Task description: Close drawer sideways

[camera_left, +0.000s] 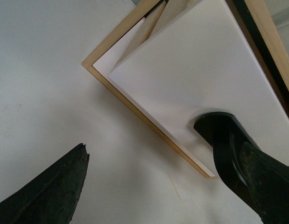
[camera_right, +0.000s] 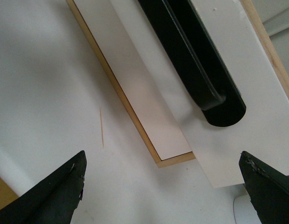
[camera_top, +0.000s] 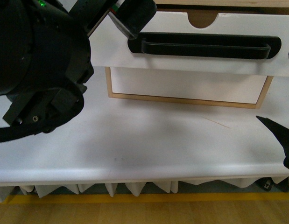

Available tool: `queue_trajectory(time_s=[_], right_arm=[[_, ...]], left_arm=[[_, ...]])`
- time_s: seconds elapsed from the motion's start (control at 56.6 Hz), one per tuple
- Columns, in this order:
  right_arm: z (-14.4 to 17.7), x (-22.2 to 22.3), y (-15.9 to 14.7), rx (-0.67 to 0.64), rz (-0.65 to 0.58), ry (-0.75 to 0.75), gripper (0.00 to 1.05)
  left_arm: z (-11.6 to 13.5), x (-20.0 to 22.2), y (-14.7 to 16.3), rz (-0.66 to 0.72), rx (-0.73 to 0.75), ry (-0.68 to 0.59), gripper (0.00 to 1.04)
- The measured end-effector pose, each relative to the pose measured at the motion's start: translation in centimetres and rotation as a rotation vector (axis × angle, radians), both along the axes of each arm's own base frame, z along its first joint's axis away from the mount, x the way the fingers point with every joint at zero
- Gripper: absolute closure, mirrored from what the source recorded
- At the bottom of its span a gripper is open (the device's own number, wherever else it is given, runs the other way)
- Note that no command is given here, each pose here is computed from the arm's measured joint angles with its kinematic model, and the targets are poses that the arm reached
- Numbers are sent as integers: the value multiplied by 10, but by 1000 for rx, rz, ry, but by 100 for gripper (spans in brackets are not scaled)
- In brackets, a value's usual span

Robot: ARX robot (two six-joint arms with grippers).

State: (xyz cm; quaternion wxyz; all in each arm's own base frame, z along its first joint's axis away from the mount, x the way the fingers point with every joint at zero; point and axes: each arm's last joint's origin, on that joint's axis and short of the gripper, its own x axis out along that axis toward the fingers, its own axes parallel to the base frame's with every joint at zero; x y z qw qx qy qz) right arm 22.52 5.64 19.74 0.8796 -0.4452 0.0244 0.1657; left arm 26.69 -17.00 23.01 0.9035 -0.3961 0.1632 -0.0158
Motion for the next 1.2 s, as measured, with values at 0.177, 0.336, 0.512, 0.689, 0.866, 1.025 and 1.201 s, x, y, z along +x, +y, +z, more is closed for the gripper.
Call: queue_trajectory(time_s=[0.177, 0.336, 0.512, 0.689, 0.866, 1.025, 1.201], right_arm=[[3, 9, -3, 6, -8, -12, 9], [6, 17, -5, 9, -14, -14, 9], [8, 28, -8, 15, -18, -18, 9], [8, 41, -10, 23, -22, -15, 9], [6, 54, -11, 31, -21, 0, 9], [5, 73, -13, 45, -33, 7, 9], [7, 92, -16, 49, -35, 4, 9]], left_arm=[[-2, 9, -7, -4, 3, 7, 6], [-3, 18, -12, -12, 2, 13, 6], [-5, 26, -14, -14, -10, 22, 6], [-4, 34, -14, -10, -18, 26, 6], [-4, 44, -14, -11, -25, 27, 6], [-3, 59, -19, -19, -32, 29, 6], [-1, 75, -27, -20, -33, 34, 6]])
